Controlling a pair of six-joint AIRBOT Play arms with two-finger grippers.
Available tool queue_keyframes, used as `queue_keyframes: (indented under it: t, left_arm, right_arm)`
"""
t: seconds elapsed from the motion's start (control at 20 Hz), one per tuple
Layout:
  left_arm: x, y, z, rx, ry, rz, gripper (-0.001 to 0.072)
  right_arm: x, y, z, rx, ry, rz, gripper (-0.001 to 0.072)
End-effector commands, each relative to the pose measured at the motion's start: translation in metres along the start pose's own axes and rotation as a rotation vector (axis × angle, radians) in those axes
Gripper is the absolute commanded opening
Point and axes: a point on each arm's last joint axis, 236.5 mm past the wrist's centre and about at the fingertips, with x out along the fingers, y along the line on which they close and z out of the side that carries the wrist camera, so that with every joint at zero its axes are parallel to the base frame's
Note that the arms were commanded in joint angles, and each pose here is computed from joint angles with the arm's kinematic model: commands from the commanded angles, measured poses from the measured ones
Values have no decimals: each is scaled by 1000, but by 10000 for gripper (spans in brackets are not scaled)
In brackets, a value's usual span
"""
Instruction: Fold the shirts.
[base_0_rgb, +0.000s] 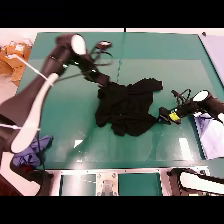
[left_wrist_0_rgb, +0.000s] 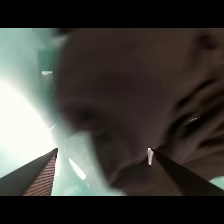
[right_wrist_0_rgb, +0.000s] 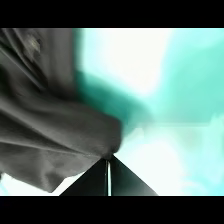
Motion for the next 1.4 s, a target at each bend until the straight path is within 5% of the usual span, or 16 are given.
queue_keyframes:
  t: [0.0, 0.25, 0.35, 0.6, 0.65, 0.75, 0.8, 1.05, 1.35]
  left_arm:
    - [34, -56, 18, 141, -35, 52, 646]
    - [117, -84, -3, 305, 70, 130, 645]
    - [133, -101, 3, 401, 40, 158, 544]
    - [156, -107, -7, 434, 69, 174, 544]
    - [162, -106, -11, 432, 80, 171, 484]
    - [165, -105, -10, 443, 79, 173, 138]
    - [163, -106, -8, 442, 72, 174, 23]
    - [61, -59, 24, 416, 40, 362, 20]
    - [-137, 99, -24, -35, 1, 514, 20]
  right_arm:
    - [6, -17, -14, 10, 40, -34, 14]
    - [7, -13, -6, 5, 7, -19, 14]
    - [7, -13, -6, 5, 5, -20, 14]
    - [7, -2, -3, 6, -4, 28, 14]
    - [7, -2, -3, 6, -4, 28, 14]
    - [7, -2, -3, 6, -4, 28, 14]
    - [7, -2, -3, 6, -4, 28, 14]
    - [4, -10, -2, 19, -10, 16, 14]
    - [-7, -26, 8, 102, -52, 45, 14]
